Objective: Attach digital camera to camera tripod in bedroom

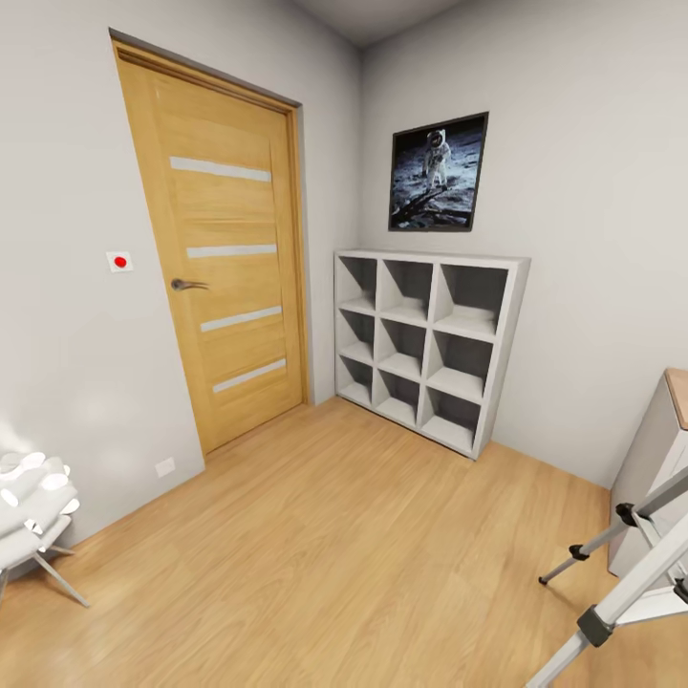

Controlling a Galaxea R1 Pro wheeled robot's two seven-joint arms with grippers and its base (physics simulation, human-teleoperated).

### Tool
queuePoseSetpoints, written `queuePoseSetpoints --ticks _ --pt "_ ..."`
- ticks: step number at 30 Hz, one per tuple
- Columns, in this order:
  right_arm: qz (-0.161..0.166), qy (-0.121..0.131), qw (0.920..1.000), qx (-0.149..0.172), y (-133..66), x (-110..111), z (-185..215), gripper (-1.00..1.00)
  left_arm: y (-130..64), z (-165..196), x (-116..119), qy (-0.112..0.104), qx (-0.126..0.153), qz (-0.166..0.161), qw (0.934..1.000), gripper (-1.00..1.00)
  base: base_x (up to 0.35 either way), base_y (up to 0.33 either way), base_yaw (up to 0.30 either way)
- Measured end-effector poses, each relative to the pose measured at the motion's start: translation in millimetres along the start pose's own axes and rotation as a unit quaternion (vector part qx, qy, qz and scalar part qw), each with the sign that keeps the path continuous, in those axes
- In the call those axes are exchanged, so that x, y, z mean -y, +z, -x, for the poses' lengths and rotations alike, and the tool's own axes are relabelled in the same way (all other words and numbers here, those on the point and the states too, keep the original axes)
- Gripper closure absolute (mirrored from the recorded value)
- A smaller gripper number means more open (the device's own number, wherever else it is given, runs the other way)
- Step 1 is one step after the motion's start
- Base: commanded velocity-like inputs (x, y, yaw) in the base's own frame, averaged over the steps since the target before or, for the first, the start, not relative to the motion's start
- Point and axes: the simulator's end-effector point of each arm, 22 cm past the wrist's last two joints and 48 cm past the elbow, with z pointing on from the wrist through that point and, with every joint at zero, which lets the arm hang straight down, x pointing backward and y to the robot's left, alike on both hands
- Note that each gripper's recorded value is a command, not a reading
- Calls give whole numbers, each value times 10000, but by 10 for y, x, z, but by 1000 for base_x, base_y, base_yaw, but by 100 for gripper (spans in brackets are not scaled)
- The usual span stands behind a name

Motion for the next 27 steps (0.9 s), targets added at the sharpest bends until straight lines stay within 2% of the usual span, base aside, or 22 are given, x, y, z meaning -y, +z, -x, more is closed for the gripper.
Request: queuePoseSetpoints --ticks 27 --pt "22 -24 10000 4 423 -139 -261 -100 430 -277 -136 0 -23 13 10000 -100 0 0 0"
